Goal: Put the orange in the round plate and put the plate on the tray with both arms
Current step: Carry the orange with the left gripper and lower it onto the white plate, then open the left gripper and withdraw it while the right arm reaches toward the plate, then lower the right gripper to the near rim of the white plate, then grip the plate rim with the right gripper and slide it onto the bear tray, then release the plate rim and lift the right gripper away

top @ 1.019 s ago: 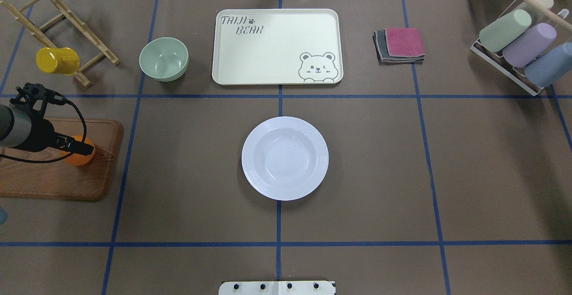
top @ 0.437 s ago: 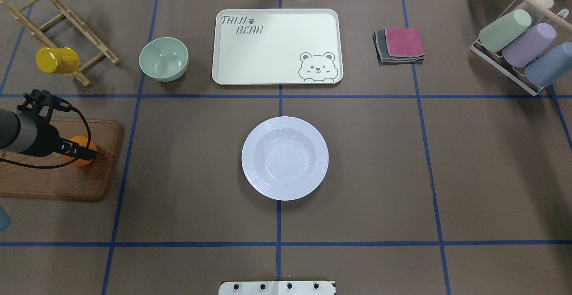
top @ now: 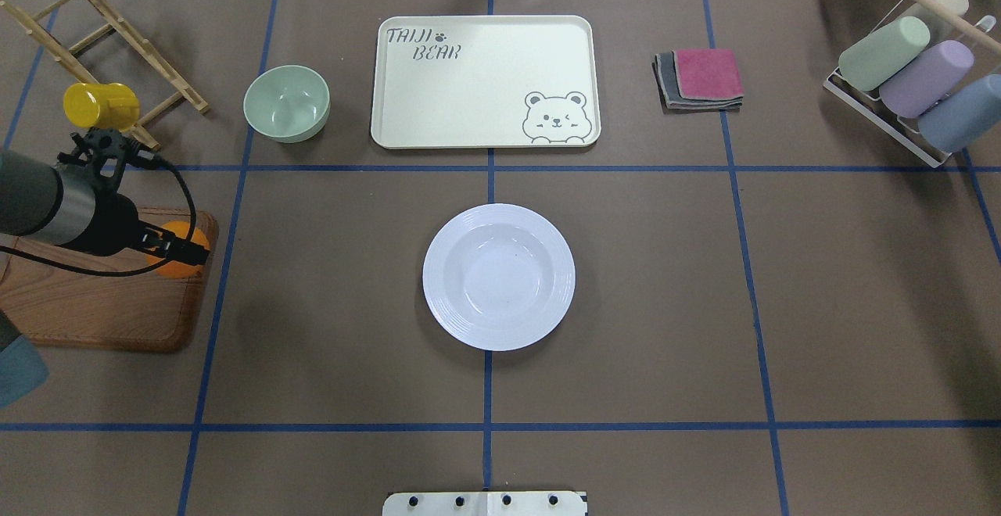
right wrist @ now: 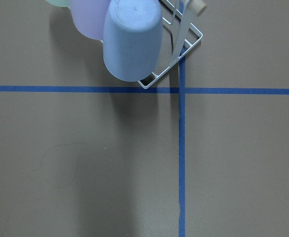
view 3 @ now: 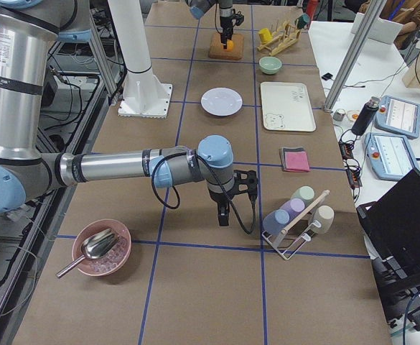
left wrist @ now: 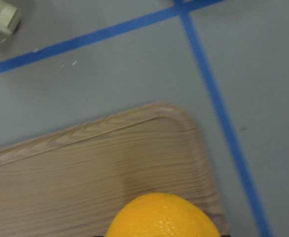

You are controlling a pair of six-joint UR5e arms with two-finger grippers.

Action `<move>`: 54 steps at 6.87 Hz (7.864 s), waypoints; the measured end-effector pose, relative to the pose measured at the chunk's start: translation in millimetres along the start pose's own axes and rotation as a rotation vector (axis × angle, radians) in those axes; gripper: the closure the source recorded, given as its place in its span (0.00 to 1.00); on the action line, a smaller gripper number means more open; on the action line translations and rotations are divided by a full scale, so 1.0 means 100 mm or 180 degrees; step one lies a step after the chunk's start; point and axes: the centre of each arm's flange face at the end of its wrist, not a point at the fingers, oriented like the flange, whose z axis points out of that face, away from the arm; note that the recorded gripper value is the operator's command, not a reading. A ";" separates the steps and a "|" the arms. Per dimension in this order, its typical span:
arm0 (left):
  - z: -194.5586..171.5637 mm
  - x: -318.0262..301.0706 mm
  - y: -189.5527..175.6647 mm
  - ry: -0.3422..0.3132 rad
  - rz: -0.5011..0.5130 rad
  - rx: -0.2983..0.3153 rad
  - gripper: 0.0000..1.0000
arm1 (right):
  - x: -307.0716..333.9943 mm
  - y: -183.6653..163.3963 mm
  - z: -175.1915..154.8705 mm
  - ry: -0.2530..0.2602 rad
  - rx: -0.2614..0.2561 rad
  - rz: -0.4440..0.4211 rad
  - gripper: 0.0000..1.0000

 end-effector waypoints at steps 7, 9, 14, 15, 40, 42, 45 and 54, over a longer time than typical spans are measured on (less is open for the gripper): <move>0.94 3.49 -1.04 -0.0204 -0.0868 0.0003 0.50 | -1.42 -0.22 0.20 -0.0652 0.0432 0.0789 0.00; 1.20 3.65 -1.01 -0.0249 -0.0869 0.0004 0.01 | -2.11 -0.26 0.23 -0.0796 0.0506 0.1094 0.00; 0.64 3.04 -1.34 -0.0199 -0.0521 0.0044 0.01 | -3.38 0.06 0.22 -0.1105 0.0720 0.1740 0.00; 0.33 2.32 -1.53 -0.0243 -0.0311 -0.0026 0.01 | -3.66 0.16 0.32 -0.1157 0.0795 0.1909 0.00; -1.48 -4.24 0.49 -0.0100 -0.0961 -0.0365 0.01 | -6.66 1.46 1.55 -0.1994 0.1587 0.3773 1.00; -1.61 -4.08 0.55 -0.0151 -0.1082 -0.0287 0.01 | -6.61 1.15 1.14 -0.2247 0.1716 0.3899 1.00; -1.66 -4.00 0.53 -0.0167 -0.1101 -0.0255 0.01 | -6.59 0.51 1.01 -0.2340 0.2039 0.4037 1.00; -1.72 -3.91 0.42 -0.0172 -0.1239 -0.0198 0.01 | -7.32 -1.23 2.57 -0.1896 0.2383 0.4544 0.00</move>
